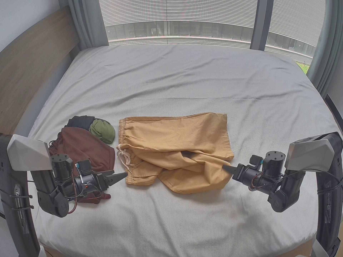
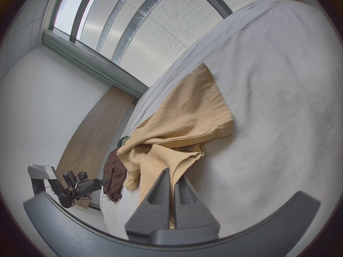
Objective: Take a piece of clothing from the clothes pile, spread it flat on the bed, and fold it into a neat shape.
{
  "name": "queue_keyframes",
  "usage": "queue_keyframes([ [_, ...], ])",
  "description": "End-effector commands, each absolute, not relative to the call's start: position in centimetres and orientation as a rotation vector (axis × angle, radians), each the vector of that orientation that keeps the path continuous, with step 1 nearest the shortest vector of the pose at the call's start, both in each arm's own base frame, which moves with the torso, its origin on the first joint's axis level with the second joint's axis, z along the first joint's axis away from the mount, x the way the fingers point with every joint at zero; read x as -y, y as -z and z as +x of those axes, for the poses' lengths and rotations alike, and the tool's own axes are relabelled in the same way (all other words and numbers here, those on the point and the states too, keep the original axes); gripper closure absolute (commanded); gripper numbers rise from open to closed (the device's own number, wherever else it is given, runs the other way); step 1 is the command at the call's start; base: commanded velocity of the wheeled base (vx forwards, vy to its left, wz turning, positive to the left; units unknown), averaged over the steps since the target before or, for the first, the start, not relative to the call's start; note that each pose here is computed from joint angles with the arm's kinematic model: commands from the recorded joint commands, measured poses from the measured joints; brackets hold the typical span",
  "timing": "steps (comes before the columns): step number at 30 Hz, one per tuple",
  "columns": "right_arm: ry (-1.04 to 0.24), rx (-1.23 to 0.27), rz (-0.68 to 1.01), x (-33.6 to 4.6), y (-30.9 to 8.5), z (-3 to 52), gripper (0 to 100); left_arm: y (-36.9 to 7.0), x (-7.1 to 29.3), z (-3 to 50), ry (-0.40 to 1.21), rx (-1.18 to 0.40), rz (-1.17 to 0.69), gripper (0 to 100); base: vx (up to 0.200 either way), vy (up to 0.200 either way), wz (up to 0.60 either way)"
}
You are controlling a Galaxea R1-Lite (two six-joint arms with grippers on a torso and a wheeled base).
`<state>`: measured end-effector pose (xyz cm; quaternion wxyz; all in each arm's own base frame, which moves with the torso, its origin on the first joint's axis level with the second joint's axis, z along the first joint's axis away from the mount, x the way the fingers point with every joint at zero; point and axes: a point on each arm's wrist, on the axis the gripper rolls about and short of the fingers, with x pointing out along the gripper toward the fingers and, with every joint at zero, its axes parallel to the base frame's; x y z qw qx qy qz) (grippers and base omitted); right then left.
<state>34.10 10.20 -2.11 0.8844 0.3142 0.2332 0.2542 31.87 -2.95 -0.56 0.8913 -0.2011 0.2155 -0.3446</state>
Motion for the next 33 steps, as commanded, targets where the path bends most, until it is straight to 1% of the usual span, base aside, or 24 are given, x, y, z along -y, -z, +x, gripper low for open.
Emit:
queue_keyframes([
  [1, -0.482, -0.483, 0.663, -8.6, 2.2, 34.1, 100, 1.9, 3.2, 32.2, 0.694, -0.476, -0.422, 0, 0.0, 0.0, 0.0],
  [15, -0.472, -0.48, 0.665, -8.2, 2.3, 34.3, 100, 4.6, 4.6, 33.6, 0.697, -0.504, -0.417, 0, 0.0, 0.0, 0.0],
  [21, -0.473, -0.476, 0.665, -8.2, 2.2, 34.3, 100, 4.9, 5.0, 33.8, 0.699, -0.505, -0.42, 0, 0.0, 0.0, 0.0],
  [28, -0.475, -0.472, 0.664, -8.3, 2.1, 34.4, 100, 6.5, 5.4, 34.7, 0.638, -0.509, -0.408, 0, 0.0, 0.0, 0.0],
  [33, -0.475, -0.472, 0.664, -8.3, 2.1, 34.4, 100, 6.6, 5.6, 34.7, 0.633, -0.518, -0.416, 0, 0.0, 0.0, 0.0],
])
